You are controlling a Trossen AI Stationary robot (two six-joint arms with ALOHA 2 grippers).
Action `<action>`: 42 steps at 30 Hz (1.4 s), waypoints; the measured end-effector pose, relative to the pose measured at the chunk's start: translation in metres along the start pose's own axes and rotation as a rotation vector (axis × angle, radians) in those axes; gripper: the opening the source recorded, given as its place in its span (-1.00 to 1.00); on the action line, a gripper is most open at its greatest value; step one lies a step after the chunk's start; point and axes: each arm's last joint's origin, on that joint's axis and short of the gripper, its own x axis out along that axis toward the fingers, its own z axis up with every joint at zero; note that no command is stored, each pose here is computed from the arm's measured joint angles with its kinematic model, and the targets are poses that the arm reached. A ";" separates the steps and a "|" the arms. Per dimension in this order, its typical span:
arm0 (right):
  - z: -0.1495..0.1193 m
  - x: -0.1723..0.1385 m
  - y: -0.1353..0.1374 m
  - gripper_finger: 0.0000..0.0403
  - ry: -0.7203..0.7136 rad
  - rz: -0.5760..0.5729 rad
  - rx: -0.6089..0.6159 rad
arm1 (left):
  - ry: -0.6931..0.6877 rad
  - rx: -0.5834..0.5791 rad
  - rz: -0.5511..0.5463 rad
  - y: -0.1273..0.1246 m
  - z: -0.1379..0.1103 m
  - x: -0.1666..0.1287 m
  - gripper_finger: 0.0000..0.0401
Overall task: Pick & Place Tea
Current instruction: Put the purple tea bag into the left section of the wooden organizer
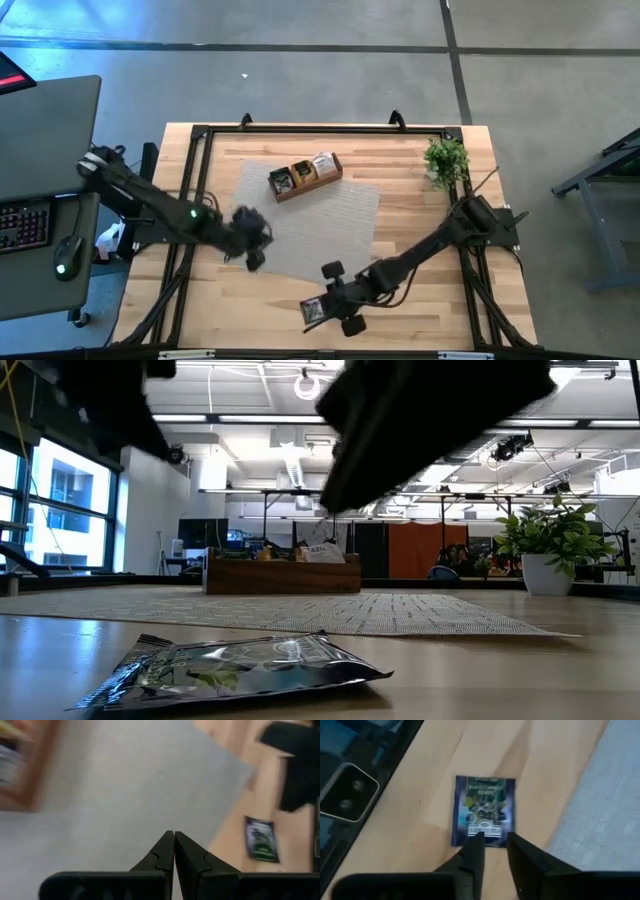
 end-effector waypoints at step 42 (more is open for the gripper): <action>-0.053 0.070 -0.040 -1.00 -0.205 0.125 -0.059 | 0.263 -0.421 -0.450 -0.073 -0.096 0.111 -0.21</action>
